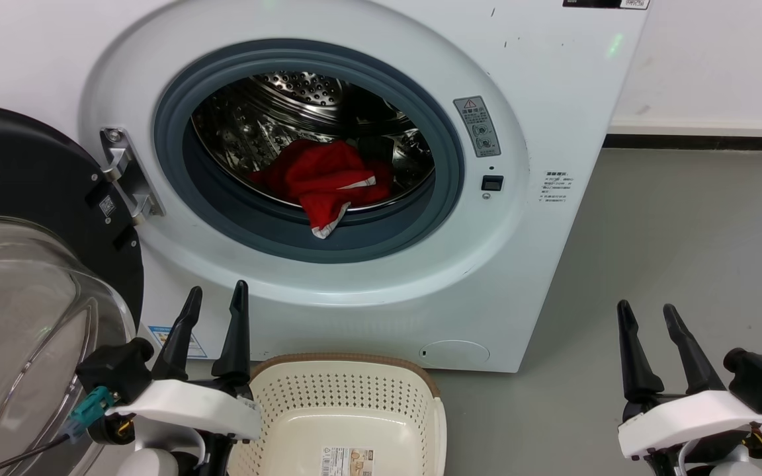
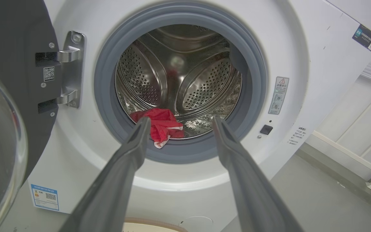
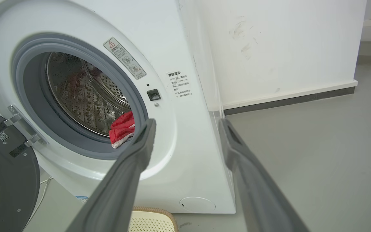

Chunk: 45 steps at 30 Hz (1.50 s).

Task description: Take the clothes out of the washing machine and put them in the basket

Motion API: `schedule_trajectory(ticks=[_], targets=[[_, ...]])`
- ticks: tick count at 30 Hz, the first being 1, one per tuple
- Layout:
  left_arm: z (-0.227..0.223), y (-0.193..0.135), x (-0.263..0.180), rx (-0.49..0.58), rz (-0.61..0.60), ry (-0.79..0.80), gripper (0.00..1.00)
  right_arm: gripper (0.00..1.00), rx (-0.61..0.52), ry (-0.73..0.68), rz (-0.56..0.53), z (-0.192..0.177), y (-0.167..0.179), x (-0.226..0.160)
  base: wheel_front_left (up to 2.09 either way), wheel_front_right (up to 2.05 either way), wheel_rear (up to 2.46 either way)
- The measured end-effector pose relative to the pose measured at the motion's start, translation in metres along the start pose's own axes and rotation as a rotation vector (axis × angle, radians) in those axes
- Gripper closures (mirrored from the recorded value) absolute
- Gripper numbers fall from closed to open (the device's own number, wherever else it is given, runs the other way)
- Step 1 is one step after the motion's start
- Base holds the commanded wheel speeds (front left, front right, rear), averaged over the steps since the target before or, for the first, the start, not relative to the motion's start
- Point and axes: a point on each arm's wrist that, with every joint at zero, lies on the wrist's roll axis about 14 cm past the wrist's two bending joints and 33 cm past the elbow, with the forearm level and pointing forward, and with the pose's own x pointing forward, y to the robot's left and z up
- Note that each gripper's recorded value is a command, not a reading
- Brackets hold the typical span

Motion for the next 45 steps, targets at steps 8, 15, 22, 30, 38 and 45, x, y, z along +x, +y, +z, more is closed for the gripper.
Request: schedule_trajectory(ticks=[8, 15, 22, 30, 38, 45], targets=[[-0.001, -0.004, 0.001, 0.099, -0.023, -0.001, 0.00, 0.00, -0.087, 0.012, 0.008, -0.003, 0.000, 0.000, 0.00, 0.00, 0.00], [-0.002, -0.006, 0.002, 0.181, -0.036, 0.001, 0.00, 0.00, -0.153, 0.023, 0.015, -0.006, 0.000, 0.000, 0.00, 0.00, 0.00], [-0.005, -0.006, 0.002, 0.258, -0.047, 0.006, 0.00, 0.00, -0.219, 0.037, 0.024, -0.010, 0.000, 0.000, 0.00, 0.00, 0.00], [-0.006, -0.006, 0.002, 0.318, -0.053, 0.003, 0.00, 0.00, -0.283, 0.045, 0.040, -0.013, 0.003, -0.001, 0.00, 0.00, 0.00], [-0.008, -0.005, 0.001, 0.372, -0.051, 0.000, 0.00, 0.00, -0.350, 0.052, 0.055, -0.016, 0.004, -0.002, 0.00, 0.00, 0.00], [-0.008, -0.004, 0.000, 0.401, -0.048, -0.005, 0.00, 0.00, -0.379, 0.050, 0.065, -0.017, 0.006, -0.002, 0.00, 0.00, 0.00]])
